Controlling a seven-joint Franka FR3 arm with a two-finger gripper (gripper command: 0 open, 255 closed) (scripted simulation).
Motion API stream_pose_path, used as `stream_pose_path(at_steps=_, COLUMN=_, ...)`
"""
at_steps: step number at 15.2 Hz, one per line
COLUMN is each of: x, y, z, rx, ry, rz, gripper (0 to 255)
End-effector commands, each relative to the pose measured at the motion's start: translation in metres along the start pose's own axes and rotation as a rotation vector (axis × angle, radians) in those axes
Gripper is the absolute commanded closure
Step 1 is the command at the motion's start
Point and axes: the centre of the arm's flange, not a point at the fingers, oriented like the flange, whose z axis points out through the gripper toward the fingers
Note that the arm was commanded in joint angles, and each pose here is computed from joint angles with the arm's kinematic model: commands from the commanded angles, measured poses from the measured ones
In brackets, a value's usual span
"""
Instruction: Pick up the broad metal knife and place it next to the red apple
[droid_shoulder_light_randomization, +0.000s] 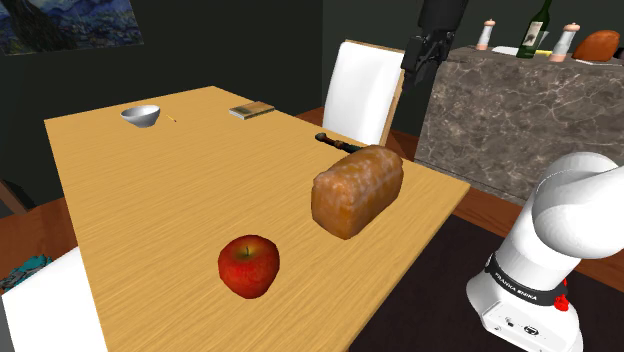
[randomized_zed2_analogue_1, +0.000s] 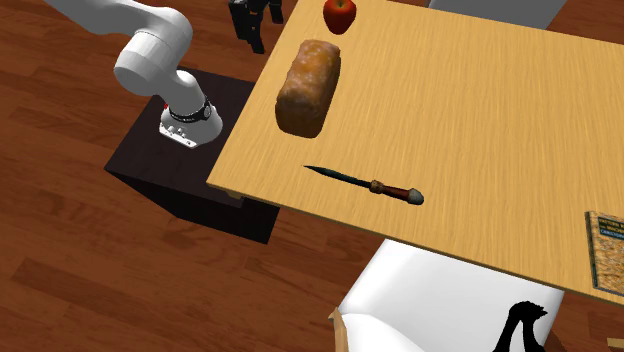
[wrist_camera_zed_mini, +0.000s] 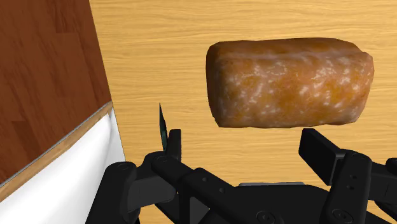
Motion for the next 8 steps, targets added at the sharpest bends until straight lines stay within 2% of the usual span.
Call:
stream_pose_path(at_steps=1, x=0.000, y=0.000, z=0.000, rx=0.000, ry=0.000, rz=0.000, gripper=0)
stream_pose_path(at_steps=8, x=0.066, y=0.034, z=0.065, rx=0.035, ry=-0.042, rz=-0.007, gripper=0)
